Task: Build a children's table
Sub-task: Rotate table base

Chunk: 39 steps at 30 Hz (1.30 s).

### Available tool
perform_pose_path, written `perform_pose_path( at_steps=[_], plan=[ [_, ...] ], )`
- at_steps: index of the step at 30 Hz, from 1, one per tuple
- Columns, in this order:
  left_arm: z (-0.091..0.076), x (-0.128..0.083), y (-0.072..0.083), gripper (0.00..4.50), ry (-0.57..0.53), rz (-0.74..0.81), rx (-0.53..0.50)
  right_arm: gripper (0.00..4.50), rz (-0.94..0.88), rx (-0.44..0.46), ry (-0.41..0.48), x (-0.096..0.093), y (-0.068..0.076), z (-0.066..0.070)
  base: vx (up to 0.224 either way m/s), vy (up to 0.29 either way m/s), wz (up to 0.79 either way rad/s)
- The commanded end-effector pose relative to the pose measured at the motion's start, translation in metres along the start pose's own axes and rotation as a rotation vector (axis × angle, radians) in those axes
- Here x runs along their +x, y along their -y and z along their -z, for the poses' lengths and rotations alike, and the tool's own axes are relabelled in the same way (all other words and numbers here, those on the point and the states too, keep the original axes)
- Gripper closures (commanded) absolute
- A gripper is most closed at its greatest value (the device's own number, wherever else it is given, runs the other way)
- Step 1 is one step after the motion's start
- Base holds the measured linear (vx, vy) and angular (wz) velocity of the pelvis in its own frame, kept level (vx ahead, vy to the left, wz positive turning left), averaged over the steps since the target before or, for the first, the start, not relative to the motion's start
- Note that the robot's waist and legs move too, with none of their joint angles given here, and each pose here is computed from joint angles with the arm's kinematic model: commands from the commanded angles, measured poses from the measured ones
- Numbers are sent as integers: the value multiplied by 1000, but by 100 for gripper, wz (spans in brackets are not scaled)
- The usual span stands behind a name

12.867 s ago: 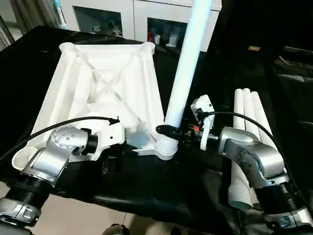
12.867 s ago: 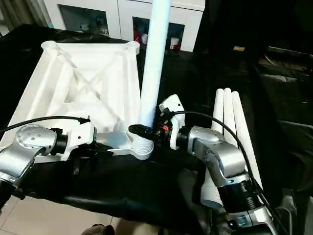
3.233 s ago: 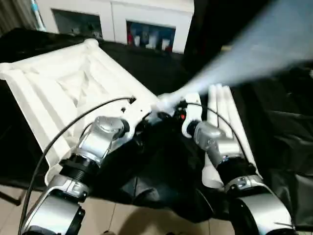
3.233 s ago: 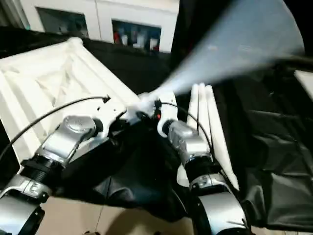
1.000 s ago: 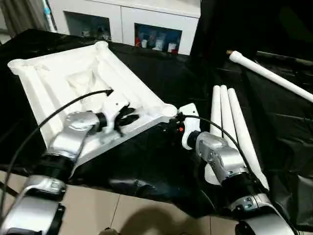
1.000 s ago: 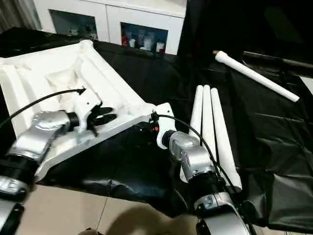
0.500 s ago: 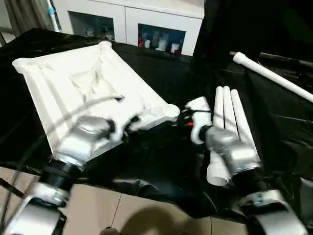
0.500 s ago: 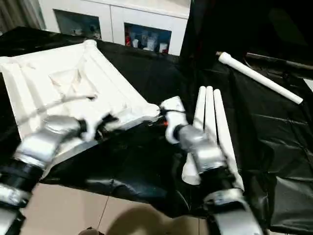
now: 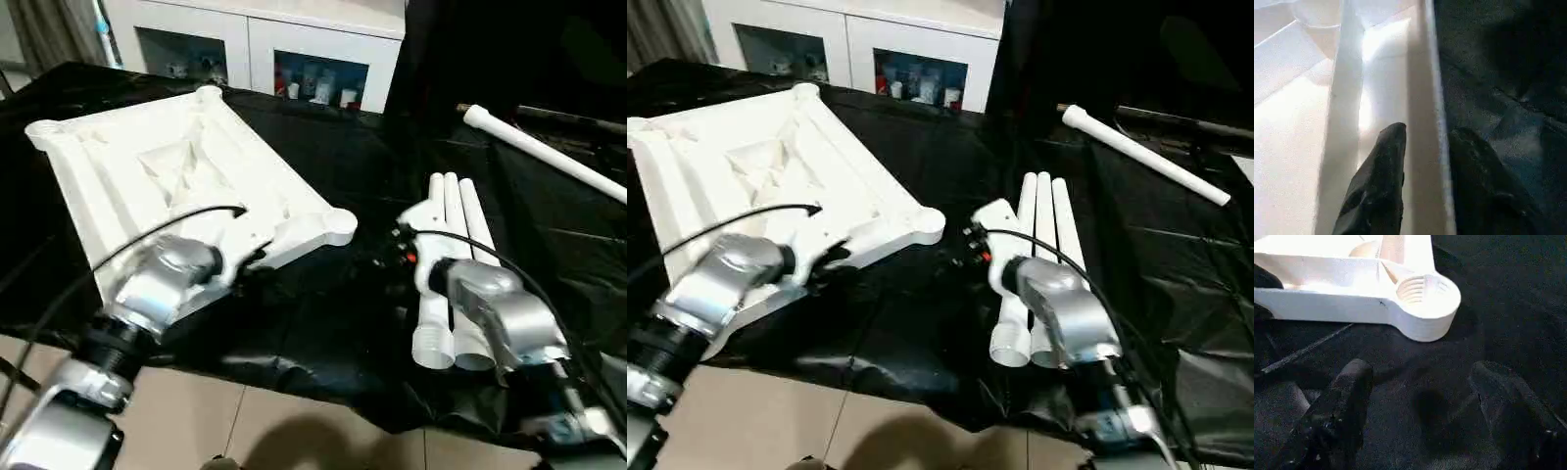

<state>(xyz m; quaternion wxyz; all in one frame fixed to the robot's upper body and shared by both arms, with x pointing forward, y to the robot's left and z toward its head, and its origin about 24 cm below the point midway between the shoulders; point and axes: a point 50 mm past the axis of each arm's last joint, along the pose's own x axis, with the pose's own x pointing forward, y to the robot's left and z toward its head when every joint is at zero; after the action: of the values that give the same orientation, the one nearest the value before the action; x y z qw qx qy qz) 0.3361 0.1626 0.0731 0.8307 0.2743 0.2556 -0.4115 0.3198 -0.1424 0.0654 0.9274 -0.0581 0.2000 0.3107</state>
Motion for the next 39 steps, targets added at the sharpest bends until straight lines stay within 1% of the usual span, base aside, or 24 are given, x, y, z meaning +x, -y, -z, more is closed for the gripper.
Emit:
perform_pose_path(
  at_steps=[1,2,3,5,7,9,10,11,14,15,17,19,20,21,22,23,25,28,29,31,32,37,38,39],
  plan=[
    [-6,-3,-2,314,52,41,62,106,-12,-5,16,-4,-1,-4,0,0,0],
    [-7,-4,-1,317,63,53,81,106,-12,-5,16,-4,-1,-4,0,0,0],
    [-8,-5,0,334,94,84,120,106,-13,-5,15,-5,-1,-4,0,0,0],
    [-11,-9,6,346,157,154,210,106,-14,-7,15,-5,-1,-4,0,0,0],
    [-10,-11,8,353,176,181,267,106,-14,-10,11,-6,-1,-3,0,0,0],
    [-9,-12,8,365,186,202,299,106,-16,-12,9,-6,-2,-2,0,0,0],
    [-10,-12,8,390,195,210,307,106,-16,-12,7,-7,-2,-1,0,0,0],
    [-10,-13,9,395,205,220,314,106,-18,-12,5,-7,-2,-1,0,0,0],
    [-7,-12,7,410,173,220,326,106,-21,-13,2,-7,-3,0,0,0,0],
    [-1,-10,2,434,127,189,342,106,-23,-15,0,-7,-4,0,0,0,0],
    [1,-9,-2,438,112,140,338,106,-24,-15,1,-7,-5,0,0,0,0],
    [-5,-8,-6,439,168,76,288,106,-25,-15,3,-7,-5,0,0,0,0],
    [-11,-7,-7,439,220,53,220,106,-26,-15,3,-8,-5,0,0,0,0],
    [-16,-7,-8,424,263,49,161,106,-26,-15,3,-8,-5,0,0,0,0],
    [-20,-7,-9,424,297,32,125,106,-26,-15,3,-8,-5,0,0,0,0],
    [-20,-7,-9,404,297,32,125,106,-26,-15,3,-8,-5,0,0,0,0],
    [-27,-7,-8,400,343,25,34,106,-25,-13,1,-9,-5,1,0,0,0],
    [-36,-2,0,364,369,30,-61,106,-26,-9,-5,-9,-7,3,0,0,0],
    [-36,-1,0,358,366,25,-69,106,-27,-9,-5,-9,-7,3,0,0,0],
    [-33,5,-3,351,307,-37,-110,106,-30,-8,-7,-9,-7,4,0,0,0],
    [-27,11,-5,328,228,-83,-110,106,-33,-7,-9,-8,-8,4,0,0,0],
    [-18,15,-5,307,120,-92,-130,106,-65,-11,-20,-8,-11,3,0,0,0],
    [-18,16,-5,282,115,-94,-133,106,-68,-12,-21,-8,-11,3,0,0,0],
    [-17,16,-7,282,82,-116,-151,106,-102,-26,-26,-11,-12,2,0,0,0]
  ],
)
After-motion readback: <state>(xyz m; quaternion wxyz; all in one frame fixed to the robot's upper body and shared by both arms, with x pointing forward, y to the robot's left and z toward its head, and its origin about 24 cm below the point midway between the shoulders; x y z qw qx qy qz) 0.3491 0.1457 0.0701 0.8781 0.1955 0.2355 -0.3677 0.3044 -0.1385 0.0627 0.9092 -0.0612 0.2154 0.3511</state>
